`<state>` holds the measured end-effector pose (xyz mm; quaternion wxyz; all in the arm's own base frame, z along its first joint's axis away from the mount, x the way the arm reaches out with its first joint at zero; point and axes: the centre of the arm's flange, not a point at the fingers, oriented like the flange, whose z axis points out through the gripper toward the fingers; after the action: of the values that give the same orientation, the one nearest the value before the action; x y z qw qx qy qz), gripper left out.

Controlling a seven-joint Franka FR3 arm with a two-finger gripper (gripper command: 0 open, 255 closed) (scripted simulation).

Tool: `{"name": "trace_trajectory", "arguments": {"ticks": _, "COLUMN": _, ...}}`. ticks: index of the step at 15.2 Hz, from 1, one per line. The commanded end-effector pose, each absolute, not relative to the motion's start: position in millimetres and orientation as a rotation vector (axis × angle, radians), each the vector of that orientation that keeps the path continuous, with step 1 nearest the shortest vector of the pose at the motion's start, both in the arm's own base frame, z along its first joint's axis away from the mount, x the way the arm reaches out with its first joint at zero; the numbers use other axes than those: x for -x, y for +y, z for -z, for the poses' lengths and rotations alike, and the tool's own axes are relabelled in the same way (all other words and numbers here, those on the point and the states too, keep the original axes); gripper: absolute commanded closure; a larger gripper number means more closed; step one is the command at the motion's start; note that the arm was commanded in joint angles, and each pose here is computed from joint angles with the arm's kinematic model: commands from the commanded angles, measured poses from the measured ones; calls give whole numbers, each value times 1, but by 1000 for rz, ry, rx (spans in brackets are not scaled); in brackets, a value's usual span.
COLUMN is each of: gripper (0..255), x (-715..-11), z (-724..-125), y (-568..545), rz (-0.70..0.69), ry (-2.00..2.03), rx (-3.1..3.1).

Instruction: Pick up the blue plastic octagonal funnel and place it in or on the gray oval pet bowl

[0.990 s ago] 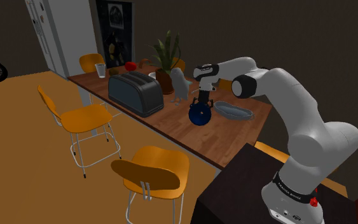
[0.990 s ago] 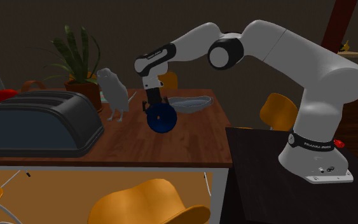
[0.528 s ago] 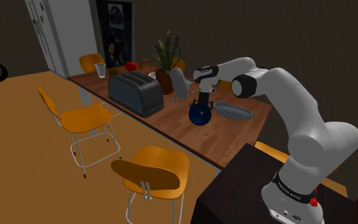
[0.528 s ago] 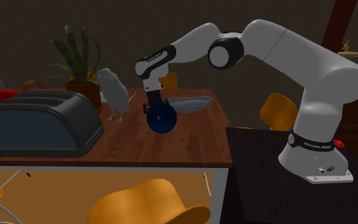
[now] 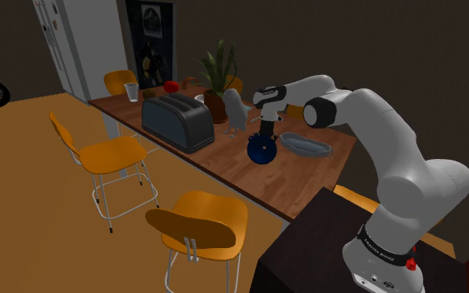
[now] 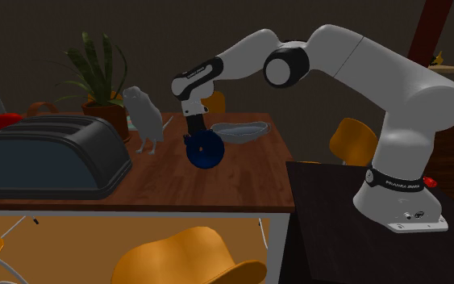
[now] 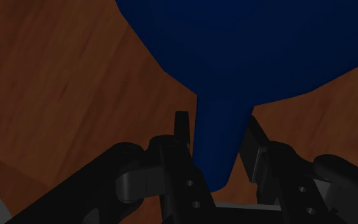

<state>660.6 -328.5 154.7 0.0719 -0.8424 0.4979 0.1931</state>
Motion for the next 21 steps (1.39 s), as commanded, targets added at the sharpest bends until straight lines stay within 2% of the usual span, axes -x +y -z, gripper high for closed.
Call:
{"name": "trace_trajectory", "arguments": {"ticks": 1, "gripper": 255, "x": -661, "z": -155, "y": -328, "rz": -581, "ry": 1496, "rx": 2532}}
{"name": "trace_trajectory", "arguments": {"ticks": 4, "gripper": 255, "x": -661, "z": -155, "y": -328, "rz": -580, "ry": 1496, "rx": 2532}}
{"name": "trace_trajectory", "arguments": {"ticks": 21, "gripper": 255, "x": -661, "z": -245, "y": -328, "rz": -580, "ry": 1496, "rx": 2532}}
